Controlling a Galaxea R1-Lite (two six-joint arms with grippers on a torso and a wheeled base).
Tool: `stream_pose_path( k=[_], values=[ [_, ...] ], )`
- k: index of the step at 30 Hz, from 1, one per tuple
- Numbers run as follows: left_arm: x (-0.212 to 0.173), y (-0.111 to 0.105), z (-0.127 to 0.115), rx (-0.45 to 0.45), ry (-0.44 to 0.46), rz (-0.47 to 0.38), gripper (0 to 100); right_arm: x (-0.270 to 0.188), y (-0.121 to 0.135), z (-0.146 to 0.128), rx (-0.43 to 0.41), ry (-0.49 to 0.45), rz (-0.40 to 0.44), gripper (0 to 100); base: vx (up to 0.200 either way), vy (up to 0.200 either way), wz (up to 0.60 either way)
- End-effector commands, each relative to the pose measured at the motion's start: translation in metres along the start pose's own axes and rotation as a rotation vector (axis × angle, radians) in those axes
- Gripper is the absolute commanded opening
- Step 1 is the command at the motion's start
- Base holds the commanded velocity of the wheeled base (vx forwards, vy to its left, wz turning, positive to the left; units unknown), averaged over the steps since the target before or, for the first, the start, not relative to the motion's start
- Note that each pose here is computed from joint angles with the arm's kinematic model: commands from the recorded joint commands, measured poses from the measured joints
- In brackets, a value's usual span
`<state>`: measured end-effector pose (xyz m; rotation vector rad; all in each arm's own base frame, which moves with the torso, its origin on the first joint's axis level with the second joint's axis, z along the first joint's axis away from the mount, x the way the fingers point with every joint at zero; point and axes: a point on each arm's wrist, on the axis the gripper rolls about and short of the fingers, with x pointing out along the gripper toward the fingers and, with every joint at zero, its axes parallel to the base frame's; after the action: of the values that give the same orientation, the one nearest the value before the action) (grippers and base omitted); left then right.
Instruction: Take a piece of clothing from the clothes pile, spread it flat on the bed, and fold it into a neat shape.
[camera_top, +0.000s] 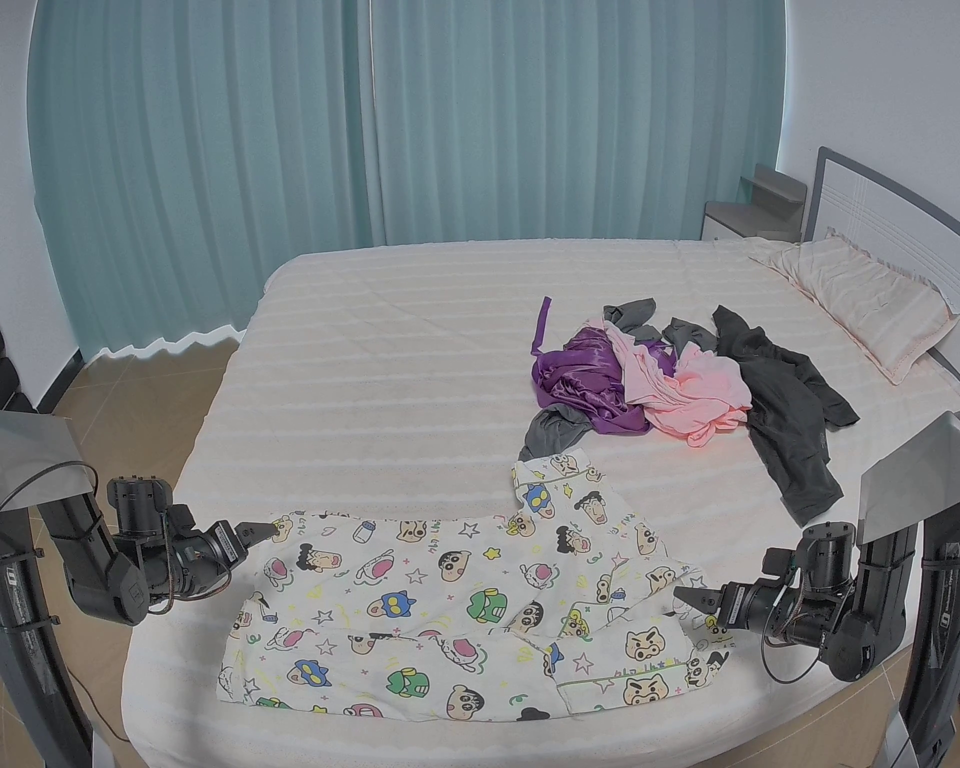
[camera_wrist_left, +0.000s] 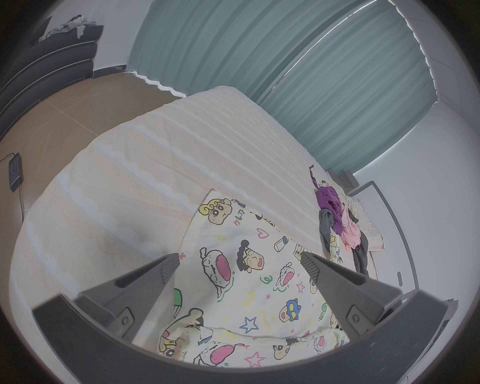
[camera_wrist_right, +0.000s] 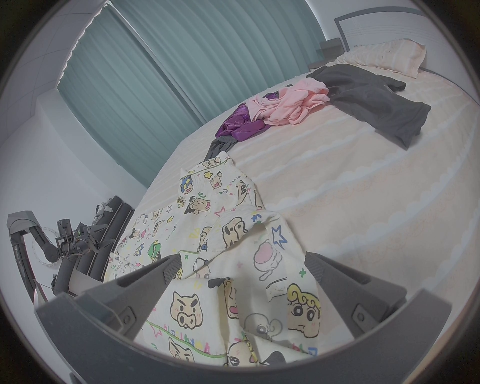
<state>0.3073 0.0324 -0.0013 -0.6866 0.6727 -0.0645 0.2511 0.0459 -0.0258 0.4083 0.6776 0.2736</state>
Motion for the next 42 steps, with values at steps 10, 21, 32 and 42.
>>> stream_pose_path(
  k=[10, 21, 32, 42],
  values=[
    [0.003, 0.002, 0.002, -0.021, -0.039, -0.011, 100, 0.001, 0.002, 0.000, -0.008, -0.009, 0.010, 100, 0.060, 0.000, 0.00],
    [0.012, 0.009, -0.001, -0.009, -0.057, -0.009, 100, 0.001, 0.003, 0.000, -0.009, -0.008, 0.011, 100, 0.000, 0.000, 0.00],
    [0.057, 0.009, 0.012, 0.053, -0.091, 0.001, 100, 0.000, 0.008, -0.002, -0.020, -0.005, 0.016, 100, 0.000, 0.000, 0.00],
    [0.073, 0.024, 0.004, 0.126, -0.050, 0.026, 100, 0.002, 0.013, -0.005, -0.032, 0.000, 0.007, 100, 0.000, 0.000, 0.00]
  ],
)
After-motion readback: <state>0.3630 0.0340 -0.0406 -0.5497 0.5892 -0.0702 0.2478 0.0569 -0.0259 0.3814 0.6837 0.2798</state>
